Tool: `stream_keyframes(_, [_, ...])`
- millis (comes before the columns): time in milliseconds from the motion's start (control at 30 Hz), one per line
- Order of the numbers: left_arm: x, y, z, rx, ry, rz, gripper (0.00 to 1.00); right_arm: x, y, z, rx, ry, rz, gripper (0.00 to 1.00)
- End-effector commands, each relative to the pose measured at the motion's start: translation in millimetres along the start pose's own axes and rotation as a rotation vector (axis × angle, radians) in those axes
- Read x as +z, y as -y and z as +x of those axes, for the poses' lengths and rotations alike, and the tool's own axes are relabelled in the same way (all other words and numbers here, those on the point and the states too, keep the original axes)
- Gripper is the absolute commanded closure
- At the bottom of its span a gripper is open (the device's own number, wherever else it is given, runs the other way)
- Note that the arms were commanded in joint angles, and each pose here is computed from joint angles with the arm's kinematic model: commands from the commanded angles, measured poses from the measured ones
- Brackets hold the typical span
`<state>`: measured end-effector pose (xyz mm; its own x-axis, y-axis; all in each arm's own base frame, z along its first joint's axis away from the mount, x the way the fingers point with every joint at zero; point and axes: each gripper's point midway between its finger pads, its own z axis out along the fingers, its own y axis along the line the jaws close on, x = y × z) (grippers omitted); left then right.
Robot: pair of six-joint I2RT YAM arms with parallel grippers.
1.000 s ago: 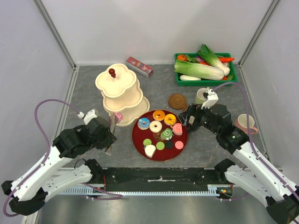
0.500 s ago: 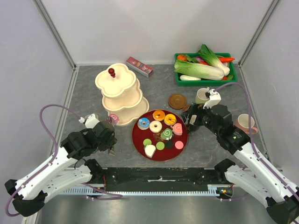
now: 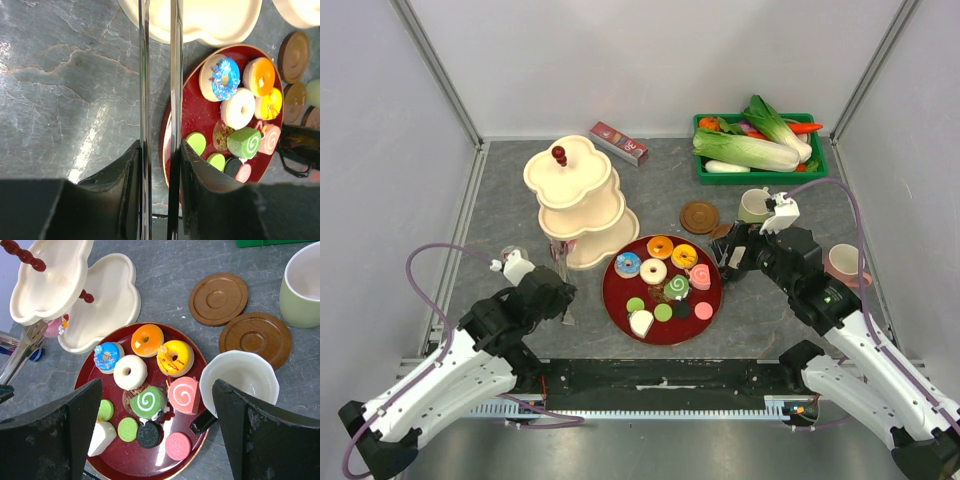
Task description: Serve the afternoon tea
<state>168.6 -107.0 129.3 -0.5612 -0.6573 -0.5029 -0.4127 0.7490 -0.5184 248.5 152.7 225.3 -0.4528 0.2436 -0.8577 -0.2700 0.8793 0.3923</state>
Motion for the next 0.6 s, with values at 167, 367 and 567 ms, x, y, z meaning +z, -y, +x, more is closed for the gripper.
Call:
stream_keyframes(167, [21,22,-23,-0.128,0.068,0.129,0.98,-6,-7,-25,0.036,0.07,0.0,0.02])
stream_keyframes(367, [43,23,-28,-0.162,0.04,0.157,0.98,-9,-5,-30,0.049,0.091,0.015,0.02])
stream_keyframes(567, [61,17,-36,-0.181,0.074,0.151,0.98,-8,-4,-32,0.054,0.095,0.025,0.02])
